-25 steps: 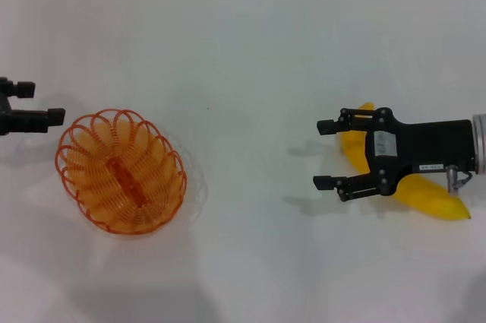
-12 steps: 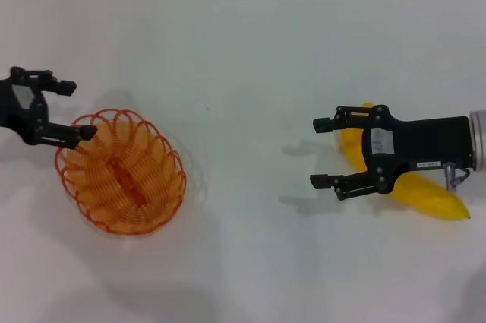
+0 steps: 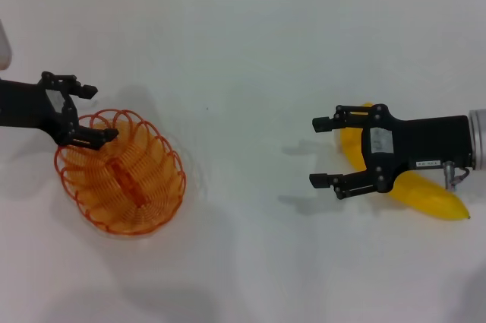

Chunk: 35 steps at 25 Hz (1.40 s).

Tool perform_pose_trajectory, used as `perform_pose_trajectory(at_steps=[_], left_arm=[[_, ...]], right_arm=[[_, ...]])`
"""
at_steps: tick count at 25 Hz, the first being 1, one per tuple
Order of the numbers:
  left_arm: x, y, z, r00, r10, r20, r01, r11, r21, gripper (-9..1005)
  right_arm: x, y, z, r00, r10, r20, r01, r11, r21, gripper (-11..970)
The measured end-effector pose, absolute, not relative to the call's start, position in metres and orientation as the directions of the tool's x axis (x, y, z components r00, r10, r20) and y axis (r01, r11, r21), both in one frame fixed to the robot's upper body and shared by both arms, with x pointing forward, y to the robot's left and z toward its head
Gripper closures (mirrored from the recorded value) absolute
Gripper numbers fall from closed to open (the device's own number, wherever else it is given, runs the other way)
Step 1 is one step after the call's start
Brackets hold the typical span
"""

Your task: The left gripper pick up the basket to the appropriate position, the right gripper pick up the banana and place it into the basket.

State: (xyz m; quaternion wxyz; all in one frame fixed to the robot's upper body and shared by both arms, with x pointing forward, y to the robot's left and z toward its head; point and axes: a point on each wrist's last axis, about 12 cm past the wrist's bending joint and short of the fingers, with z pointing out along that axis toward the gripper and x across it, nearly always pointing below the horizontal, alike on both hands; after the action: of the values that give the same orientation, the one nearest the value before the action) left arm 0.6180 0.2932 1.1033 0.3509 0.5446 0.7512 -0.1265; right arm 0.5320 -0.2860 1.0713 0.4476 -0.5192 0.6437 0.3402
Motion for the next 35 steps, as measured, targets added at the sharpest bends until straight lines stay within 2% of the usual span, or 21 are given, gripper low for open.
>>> perform_pose_trajectory(at_steps=[8,16,27,32,35], left_arm=[[0.6205,0.2895,1.1033,-0.153,0.732,-0.664,0.908,0.370,0.198,148],[0.6214,0.2884,1.1039,-0.157,0.731,-0.664,0.907,0.372,0.196,343],[0.6203,0.2869,1.1054,-0.161,0.731,-0.663,0.915,0.362,0.177,796],[0.6193,0.2871,1.1063,-0.160,0.728,-0.666,0.918,0.357,0.171,893],[0.6194,0.2869,1.1067,-0.159,0.725,-0.670,0.918,0.359,0.171,913]], right_arm=[[0.5328,-0.2855,1.0719,-0.058,-0.363,-0.930,-0.973,0.229,-0.028,79],[0.5339,-0.2846,1.0727,-0.055,-0.364,-0.930,-0.974,0.225,-0.031,79],[0.5329,-0.2859,1.0721,-0.059,-0.362,-0.930,-0.972,0.232,-0.029,79],[0.5320,-0.2866,1.0717,-0.061,-0.359,-0.931,-0.972,0.234,-0.027,79],[0.5318,-0.2868,1.0716,-0.062,-0.359,-0.931,-0.972,0.235,-0.026,79]])
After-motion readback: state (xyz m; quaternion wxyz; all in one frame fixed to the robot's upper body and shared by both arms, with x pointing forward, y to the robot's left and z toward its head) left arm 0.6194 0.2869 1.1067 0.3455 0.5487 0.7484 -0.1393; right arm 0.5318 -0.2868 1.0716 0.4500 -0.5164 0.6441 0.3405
